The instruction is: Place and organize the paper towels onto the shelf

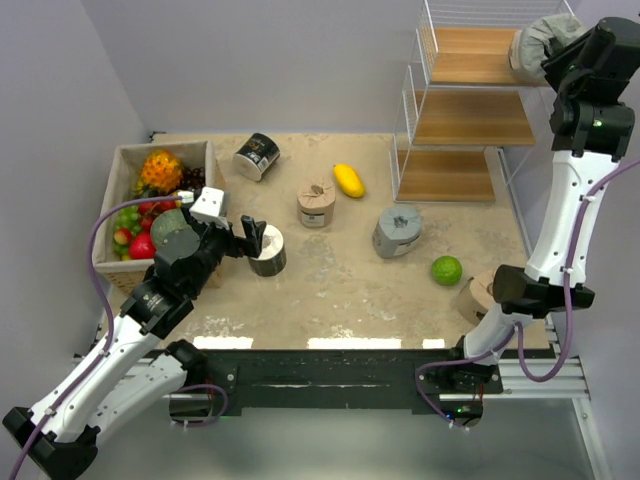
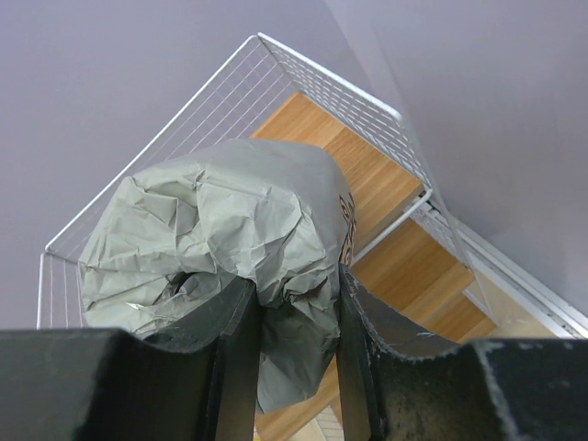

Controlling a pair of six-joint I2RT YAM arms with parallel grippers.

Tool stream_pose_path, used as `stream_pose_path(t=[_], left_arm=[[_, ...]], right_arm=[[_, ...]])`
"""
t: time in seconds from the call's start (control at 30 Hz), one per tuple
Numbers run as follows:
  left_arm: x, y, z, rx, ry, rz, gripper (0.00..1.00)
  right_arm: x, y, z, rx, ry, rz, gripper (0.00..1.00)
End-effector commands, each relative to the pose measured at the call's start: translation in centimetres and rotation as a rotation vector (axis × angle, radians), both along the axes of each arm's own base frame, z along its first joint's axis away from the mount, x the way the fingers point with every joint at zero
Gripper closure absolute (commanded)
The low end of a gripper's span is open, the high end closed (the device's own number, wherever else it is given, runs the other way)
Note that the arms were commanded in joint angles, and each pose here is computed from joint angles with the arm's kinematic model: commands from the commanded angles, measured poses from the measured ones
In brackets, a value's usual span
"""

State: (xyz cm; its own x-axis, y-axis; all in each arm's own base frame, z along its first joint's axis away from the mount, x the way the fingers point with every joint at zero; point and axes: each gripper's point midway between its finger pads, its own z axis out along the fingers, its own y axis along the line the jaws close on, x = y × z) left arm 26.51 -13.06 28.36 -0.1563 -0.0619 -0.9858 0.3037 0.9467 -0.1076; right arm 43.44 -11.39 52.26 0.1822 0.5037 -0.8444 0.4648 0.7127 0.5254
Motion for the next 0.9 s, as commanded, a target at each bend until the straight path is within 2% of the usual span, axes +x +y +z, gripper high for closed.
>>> stream_pose_path(t=[0.0, 0.33, 0.43, 0.67, 0.87], left_arm=[[0.2, 0.0, 0.7, -0.008, -0.027, 0.007, 0.00], [0.2, 0.0, 0.5, -0.002, -0.021, 0.008, 0.00], [0.2, 0.0, 0.5, -0.005, -0.023, 0.007, 0.00], [0.2, 0.0, 0.5, -0.003, -0.022, 0.008, 0.00], [0.3, 0.1, 0.6, -0.004, -0.025, 0.013, 0.00]], right_arm=[[0.3, 1.7, 4.5, 0.025, -0.181, 0.092, 0.66], [1.8, 0.3, 4.3, 0.044, -0.201, 0.058, 0.64], [2.1, 0.0, 4.2, 0.064, -0.210, 0.053, 0.60], [2.9, 0.1, 5.0, 0.069, -0.252, 0.078, 0.43], [3.2, 0.1, 5.3, 0.069, -0.265, 0.094, 0.39]])
